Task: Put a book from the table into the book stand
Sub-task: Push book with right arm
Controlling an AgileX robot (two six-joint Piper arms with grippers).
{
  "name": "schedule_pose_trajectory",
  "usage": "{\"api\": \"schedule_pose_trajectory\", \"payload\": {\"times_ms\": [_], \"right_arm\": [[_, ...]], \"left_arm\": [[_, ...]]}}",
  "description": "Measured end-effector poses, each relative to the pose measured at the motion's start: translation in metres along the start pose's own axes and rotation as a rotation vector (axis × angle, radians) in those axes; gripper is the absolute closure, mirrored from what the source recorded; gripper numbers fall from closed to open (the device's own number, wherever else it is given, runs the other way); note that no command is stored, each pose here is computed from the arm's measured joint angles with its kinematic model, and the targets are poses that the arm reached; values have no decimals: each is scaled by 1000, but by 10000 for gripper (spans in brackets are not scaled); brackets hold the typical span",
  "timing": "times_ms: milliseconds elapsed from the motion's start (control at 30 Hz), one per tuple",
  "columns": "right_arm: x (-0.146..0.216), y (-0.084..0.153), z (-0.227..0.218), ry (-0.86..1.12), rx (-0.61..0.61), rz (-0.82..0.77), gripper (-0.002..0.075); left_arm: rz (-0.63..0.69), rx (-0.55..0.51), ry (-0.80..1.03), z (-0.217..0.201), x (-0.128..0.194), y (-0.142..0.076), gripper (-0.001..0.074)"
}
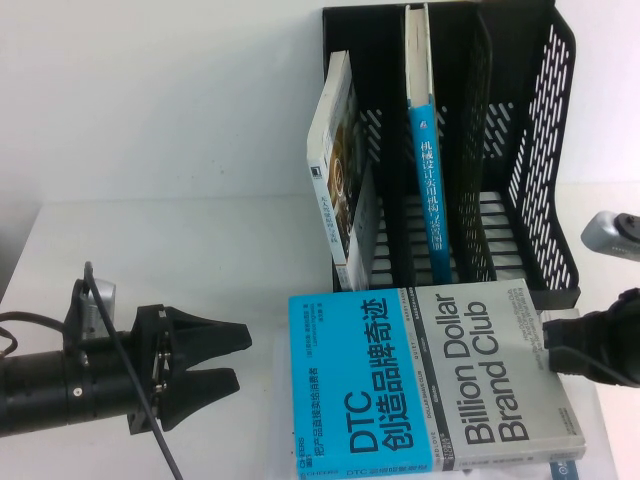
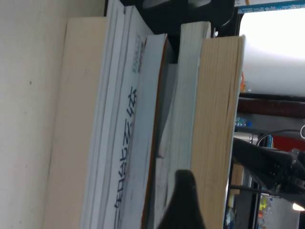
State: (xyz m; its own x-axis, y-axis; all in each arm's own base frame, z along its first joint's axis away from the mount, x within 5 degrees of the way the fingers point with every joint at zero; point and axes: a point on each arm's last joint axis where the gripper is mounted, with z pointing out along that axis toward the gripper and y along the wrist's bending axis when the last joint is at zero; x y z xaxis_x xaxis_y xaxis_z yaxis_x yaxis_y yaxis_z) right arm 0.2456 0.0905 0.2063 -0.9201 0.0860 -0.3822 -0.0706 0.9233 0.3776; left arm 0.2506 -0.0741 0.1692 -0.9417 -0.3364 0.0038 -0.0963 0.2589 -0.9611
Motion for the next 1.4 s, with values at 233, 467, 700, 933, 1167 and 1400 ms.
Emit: {"api": "schedule_pose_trajectory", "payload": {"times_ms": [233,467,700,933,1167,1400], "right_arm": [[-1,3,-6,-27,-14,0,726],[-9,3,-27,-65,-11,4,726],[-13,-12,-32,-42,31,10,727],[-8,-19,-6,95,44,-4,727],[1,1,2,152,-19,-74,727],[9,25,8,159,-87,-107,727]], "left_arm": [[10,0,0,0,0,0,216],[12,0,0,0,0,0,215],[27,0,0,0,0,0,215],[34,0,0,0,0,0,215],[35,0,0,0,0,0,215],[37,0,0,0,0,0,215]]}}
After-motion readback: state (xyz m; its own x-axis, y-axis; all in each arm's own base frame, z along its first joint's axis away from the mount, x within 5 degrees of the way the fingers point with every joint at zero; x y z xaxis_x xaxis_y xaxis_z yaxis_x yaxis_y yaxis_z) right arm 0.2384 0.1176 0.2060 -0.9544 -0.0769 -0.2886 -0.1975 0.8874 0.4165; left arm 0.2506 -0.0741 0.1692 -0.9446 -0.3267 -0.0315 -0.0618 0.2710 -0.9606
